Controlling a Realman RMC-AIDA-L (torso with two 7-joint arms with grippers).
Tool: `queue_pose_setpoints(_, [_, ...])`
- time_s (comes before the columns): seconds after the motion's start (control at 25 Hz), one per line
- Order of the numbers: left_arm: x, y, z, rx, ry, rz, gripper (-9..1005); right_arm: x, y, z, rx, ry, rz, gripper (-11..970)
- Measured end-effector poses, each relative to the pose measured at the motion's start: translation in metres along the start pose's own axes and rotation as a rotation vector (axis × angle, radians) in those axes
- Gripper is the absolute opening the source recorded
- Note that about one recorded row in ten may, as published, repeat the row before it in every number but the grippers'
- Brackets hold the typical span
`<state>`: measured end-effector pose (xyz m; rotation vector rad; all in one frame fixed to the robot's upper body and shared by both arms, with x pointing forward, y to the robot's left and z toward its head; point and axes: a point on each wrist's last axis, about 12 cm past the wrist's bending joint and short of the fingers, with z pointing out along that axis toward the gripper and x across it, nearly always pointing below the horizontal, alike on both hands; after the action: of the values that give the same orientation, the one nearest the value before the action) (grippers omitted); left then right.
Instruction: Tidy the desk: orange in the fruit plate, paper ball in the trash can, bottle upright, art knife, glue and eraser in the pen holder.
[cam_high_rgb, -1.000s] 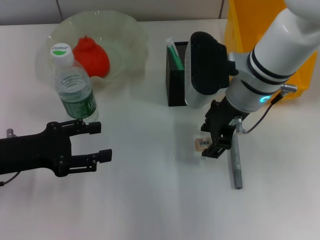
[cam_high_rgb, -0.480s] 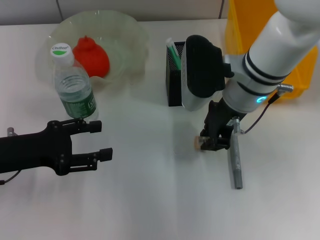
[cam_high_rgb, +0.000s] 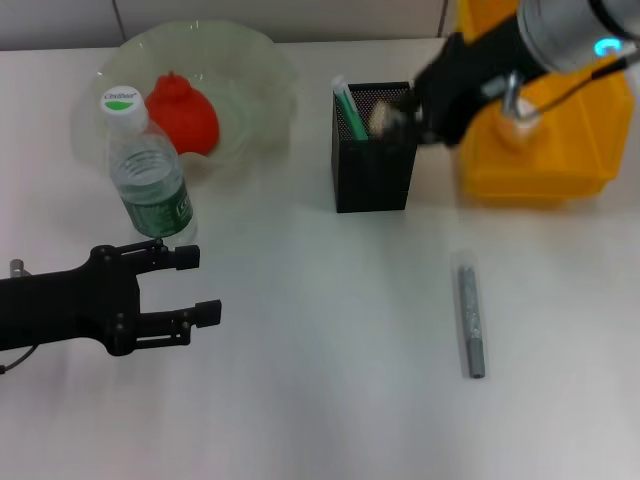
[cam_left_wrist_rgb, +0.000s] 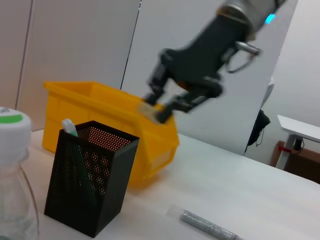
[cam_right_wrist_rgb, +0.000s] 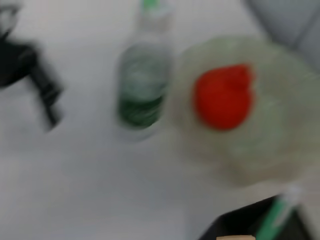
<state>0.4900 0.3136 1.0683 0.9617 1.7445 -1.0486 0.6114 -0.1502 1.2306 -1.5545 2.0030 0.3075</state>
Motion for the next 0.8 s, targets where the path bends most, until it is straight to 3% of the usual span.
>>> queue_pose_setpoints(0.32, [0.000, -0.001, 0.002, 0.010, 0.004, -0.001, 793, 0.003, -0.014, 0.028, 0.066, -0.029, 0.056, 257])
queue_pose_setpoints(0.56, [-0.001, 0.000, 0.001, 0.012, 0.005, 0.004, 793, 0.004, -0.008, 0.021, 0.038, 0.000, 0.107, 478])
queue_pose_setpoints(0.76, [-0.002, -0.001, 0.001, 0.021, 0.002, 0.003, 793, 0.021, 0.002, 0.014, -0.007, 0.204, 0.262, 702])
queue_pose_setpoints(0.8, [-0.002, -0.001, 0.001, 0.021, 0.002, 0.003, 793, 0.026, 0.004, 0.016, -0.006, 0.241, 0.284, 704])
